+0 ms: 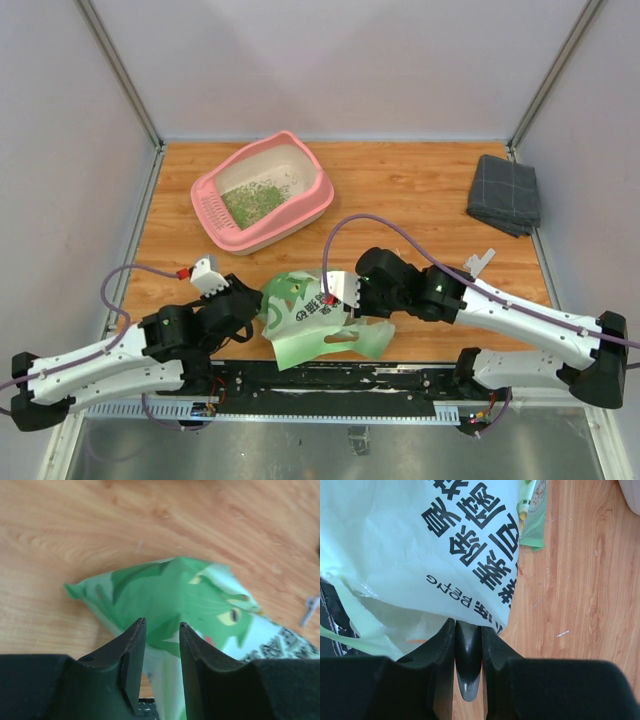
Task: Fill the litter box with clean litter
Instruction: 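Scoop the cat litter from the cat litter bag.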
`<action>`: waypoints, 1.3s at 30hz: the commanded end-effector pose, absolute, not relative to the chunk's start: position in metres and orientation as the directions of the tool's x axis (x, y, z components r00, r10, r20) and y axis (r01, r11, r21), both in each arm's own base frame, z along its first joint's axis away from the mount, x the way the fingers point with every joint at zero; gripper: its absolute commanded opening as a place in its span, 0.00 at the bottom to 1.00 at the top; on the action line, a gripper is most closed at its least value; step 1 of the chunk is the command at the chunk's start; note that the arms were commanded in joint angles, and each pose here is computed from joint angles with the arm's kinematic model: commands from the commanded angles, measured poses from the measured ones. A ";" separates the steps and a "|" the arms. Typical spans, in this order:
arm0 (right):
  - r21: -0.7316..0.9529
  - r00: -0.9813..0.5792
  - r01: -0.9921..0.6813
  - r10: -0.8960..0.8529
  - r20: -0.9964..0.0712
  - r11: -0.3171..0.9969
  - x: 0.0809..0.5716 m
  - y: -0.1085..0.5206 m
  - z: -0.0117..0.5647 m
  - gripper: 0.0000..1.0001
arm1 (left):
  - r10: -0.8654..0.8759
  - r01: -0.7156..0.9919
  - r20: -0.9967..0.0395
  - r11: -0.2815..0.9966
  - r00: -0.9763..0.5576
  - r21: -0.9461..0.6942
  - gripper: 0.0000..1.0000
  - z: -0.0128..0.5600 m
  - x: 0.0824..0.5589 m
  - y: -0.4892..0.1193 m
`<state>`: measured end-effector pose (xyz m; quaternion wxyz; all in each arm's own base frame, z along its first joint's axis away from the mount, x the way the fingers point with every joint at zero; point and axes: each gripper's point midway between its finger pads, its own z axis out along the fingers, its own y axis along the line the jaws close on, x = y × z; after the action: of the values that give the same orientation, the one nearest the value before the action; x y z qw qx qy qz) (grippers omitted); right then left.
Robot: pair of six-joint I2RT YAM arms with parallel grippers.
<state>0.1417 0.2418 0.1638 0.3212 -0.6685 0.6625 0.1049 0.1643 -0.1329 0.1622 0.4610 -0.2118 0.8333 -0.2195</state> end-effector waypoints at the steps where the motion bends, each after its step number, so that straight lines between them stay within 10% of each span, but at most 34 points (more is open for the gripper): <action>1: -0.369 0.151 -0.927 -0.827 -0.541 0.072 0.154 0.253 0.172 0.01 | -0.679 -0.339 -0.613 0.734 -0.405 -0.589 0.39 0.122 0.167 -0.119; 39: -0.104 0.001 -0.954 -0.344 -0.939 0.281 0.142 0.282 0.127 0.01 | -0.637 -0.239 -0.475 0.717 -0.607 -0.655 0.33 0.059 0.165 -0.171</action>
<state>0.1429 0.2675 0.0958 0.4460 -0.5452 0.6645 0.2497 0.1919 -0.1483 0.0761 0.4382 -0.2839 0.8195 -0.2360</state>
